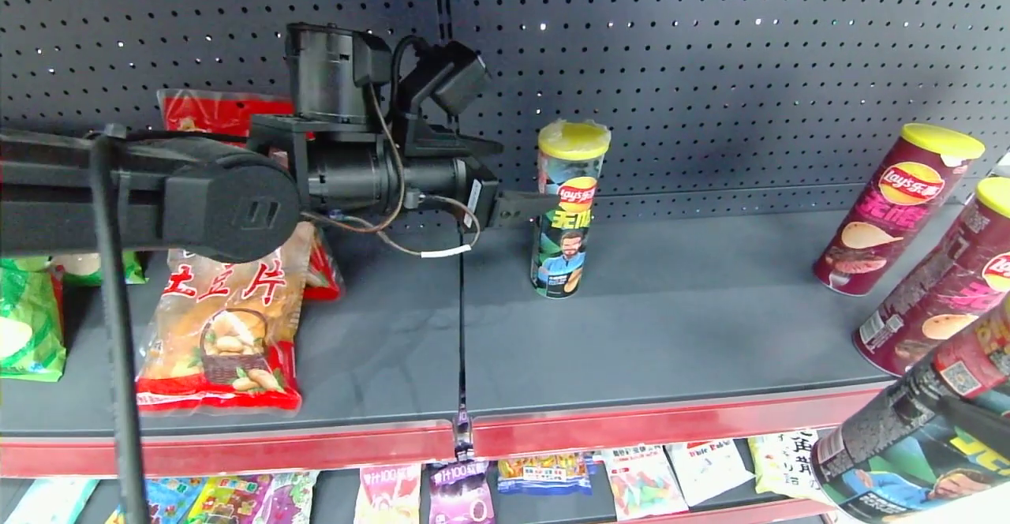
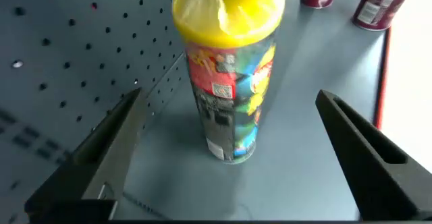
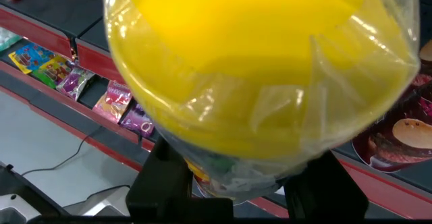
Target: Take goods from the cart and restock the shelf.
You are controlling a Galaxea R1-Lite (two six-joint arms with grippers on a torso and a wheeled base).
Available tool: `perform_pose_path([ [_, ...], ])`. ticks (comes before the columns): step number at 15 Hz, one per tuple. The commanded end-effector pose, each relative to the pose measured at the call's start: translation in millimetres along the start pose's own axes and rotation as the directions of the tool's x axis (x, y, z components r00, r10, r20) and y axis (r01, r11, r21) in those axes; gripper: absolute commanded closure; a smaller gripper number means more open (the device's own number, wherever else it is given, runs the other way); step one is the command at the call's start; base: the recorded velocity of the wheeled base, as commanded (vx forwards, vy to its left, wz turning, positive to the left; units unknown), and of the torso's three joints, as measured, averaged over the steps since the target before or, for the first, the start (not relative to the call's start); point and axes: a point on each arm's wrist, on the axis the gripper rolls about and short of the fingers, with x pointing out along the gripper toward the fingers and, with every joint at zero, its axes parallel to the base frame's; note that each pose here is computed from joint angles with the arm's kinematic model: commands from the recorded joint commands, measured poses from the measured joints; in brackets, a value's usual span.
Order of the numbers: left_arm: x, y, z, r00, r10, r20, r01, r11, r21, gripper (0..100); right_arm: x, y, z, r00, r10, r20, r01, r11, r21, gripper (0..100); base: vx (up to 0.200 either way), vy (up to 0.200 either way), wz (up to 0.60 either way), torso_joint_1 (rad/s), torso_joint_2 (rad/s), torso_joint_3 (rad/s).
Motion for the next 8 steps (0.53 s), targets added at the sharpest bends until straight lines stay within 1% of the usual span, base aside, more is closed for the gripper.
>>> perform_pose_path([
  [1,21.6,9.0,-13.1,1.000,0.000,-0.017,0.000,1.000,0.000,0,-0.1,0.0,0.4,1.000,0.000,0.001,0.000,1.000,-0.001,100,0.000,0.000,0.00,0.000,0.00,0.000],
  [2,21.6,9.2,-12.5,1.000,0.001,-0.014,-0.001,1.000,0.003,0,-0.1,0.0,0.4,1.000,0.000,0.001,0.000,1.000,-0.001,100,0.000,0.000,0.00,0.000,0.00,0.000],
  [3,28.8,13.6,-12.2,1.000,0.005,-0.001,-0.005,1.000,0.014,0,0.1,0.1,-0.5,1.000,0.000,-0.002,0.000,1.000,0.000,100,0.000,0.000,0.00,0.000,0.00,0.000],
  [4,30.6,14.7,-11.2,1.000,0.003,0.006,-0.003,1.000,0.016,0,0.1,0.1,-0.5,1.000,0.000,-0.002,0.000,1.000,0.000,100,0.000,0.000,0.00,0.000,0.00,0.000],
  [5,36.4,16.0,-12.5,1.000,-0.018,0.014,0.018,1.000,0.018,0,0.4,0.0,-0.5,1.000,0.000,-0.003,0.000,1.000,0.000,100,0.000,0.000,0.00,0.000,0.00,0.000],
  [6,39.8,16.9,-12.4,1.000,-0.021,0.019,0.021,1.000,0.020,0,0.6,-0.1,-0.2,1.000,0.000,-0.003,0.000,1.000,0.000,100,0.000,0.000,0.00,0.000,0.00,0.000],
  [8,45.0,18.3,-16.2,1.000,-0.027,0.015,0.027,0.999,0.018,0,1.0,-0.4,1.0,1.000,-0.001,-0.002,0.001,1.000,0.000,100,0.000,0.000,0.00,0.000,0.00,0.000],
])
